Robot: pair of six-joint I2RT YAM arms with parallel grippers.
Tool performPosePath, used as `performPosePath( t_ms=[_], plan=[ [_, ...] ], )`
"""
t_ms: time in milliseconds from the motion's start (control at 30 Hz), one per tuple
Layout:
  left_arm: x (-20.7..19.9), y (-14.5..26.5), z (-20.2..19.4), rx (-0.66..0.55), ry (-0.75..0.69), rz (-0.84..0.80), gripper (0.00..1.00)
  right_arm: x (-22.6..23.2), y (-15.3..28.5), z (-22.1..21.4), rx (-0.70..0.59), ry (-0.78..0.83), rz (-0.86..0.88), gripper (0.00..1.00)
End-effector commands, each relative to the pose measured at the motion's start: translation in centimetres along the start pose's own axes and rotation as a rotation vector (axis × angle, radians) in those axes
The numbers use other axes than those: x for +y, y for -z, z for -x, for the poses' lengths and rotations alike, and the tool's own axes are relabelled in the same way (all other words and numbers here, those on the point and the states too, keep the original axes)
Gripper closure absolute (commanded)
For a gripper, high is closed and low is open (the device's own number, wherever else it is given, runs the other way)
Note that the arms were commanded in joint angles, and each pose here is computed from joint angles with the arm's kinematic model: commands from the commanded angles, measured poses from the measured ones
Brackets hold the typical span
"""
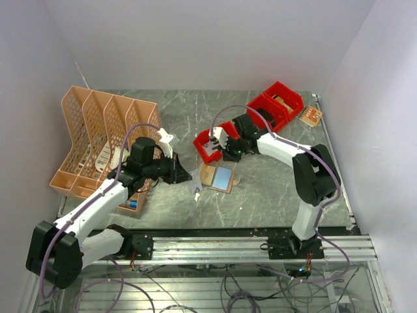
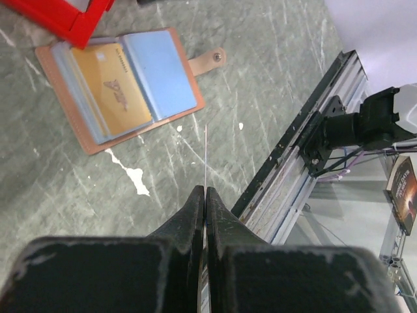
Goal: Put the credit cards into the card holder
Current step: Move the storage box to the center of the board.
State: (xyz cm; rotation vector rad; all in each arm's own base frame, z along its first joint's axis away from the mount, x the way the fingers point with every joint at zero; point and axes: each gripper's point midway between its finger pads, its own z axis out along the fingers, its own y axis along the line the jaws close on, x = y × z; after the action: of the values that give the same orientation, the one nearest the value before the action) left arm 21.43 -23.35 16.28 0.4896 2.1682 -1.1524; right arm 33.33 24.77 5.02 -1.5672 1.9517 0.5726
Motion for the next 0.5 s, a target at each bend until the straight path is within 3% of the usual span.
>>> performPosePath(
  t_ms=[0,367,467],
  plan=[
    [1.0,0.5,-0.8,0.021,0.046,0.069,0.93,-5.2,0.4,0.1,0.097,0.023,-0.179,1.0],
    [1.0,0.4,-0.6,0.006,0.064,0.07,0.93,-15.1,0.8,2.7,0.081,0.043,-0.539,1.0],
    [1.2,0.3,-0.6,0.012,0.066,0.082,0.93,-16.6,0.6,2.6,0.101,0.03,-0.551,1.0]
  ],
)
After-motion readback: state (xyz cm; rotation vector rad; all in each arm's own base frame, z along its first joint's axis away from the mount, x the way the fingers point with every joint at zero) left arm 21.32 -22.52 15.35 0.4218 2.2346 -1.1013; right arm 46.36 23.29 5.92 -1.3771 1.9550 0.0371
